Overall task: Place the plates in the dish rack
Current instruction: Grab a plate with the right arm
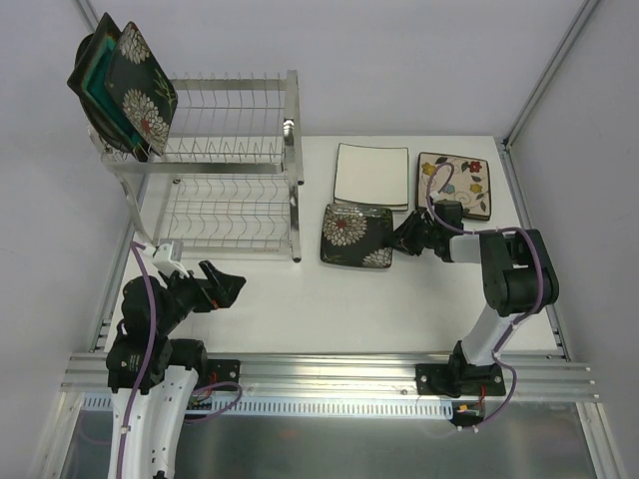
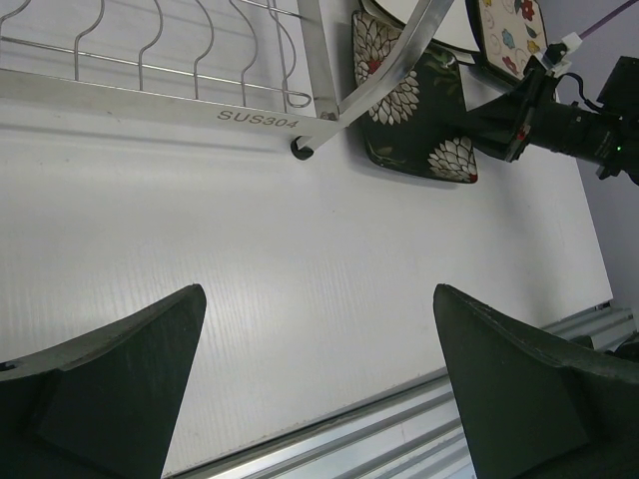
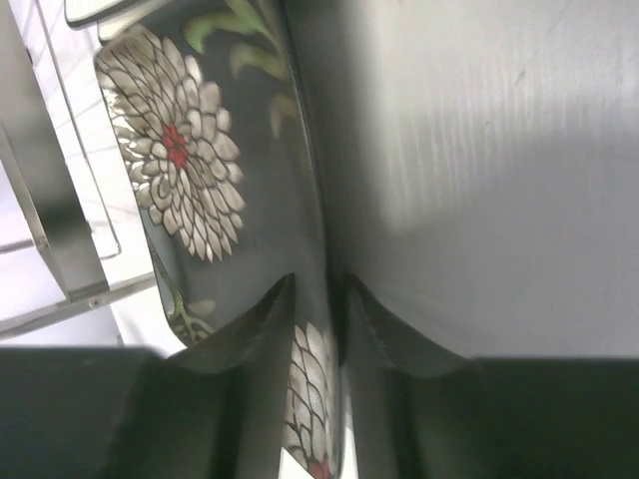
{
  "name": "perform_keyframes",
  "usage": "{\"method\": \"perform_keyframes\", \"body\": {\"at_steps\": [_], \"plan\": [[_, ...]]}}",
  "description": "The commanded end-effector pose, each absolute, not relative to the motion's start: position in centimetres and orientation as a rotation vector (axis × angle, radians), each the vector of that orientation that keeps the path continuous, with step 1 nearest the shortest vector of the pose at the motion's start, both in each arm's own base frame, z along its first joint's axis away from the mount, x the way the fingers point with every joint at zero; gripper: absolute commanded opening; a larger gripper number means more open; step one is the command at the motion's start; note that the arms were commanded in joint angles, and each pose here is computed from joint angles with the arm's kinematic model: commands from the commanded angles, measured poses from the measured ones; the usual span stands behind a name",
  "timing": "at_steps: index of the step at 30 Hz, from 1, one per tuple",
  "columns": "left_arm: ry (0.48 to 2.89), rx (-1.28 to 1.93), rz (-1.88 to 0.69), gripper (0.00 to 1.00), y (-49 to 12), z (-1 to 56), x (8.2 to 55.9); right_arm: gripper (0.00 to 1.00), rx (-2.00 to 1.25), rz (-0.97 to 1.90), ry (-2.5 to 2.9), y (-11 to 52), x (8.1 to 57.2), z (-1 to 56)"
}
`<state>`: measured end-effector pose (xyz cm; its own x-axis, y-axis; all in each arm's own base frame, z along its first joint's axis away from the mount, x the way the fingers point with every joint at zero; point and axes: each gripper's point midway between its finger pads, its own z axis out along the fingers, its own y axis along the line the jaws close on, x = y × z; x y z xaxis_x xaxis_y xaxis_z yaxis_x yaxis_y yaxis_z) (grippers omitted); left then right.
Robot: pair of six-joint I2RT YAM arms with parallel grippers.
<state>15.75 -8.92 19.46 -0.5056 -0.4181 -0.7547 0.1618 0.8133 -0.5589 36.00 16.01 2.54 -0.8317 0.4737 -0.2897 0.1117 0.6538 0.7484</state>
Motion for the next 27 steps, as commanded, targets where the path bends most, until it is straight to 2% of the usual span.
{"method": "perform_keyframes", "body": {"at_steps": [1,4,7,16,27], "plan": [[1.976,-0.173,-0.742,0.99,-9.3,19.6,15.8,0.23,0.49,1.035,2.444,16.0,35.1,0.7],[1.978,-0.171,-0.742,0.99,-9.3,19.6,15.8,0.08,0.493,1.036,2.433,15.8,35.1,0.9],[1.98,-0.167,-0.748,0.99,-9.4,19.6,15.8,0.01,0.494,1.044,2.417,15.6,35.2,1.5],[2.012,-0.09,-0.814,0.99,-10.7,19.7,15.3,0.01,0.486,1.044,2.362,14.4,34.4,5.1],[2.069,-0.134,-1.066,0.99,-13.5,20.5,14.4,0.01,0.368,1.05,2.274,14.1,31.6,12.2]]}}
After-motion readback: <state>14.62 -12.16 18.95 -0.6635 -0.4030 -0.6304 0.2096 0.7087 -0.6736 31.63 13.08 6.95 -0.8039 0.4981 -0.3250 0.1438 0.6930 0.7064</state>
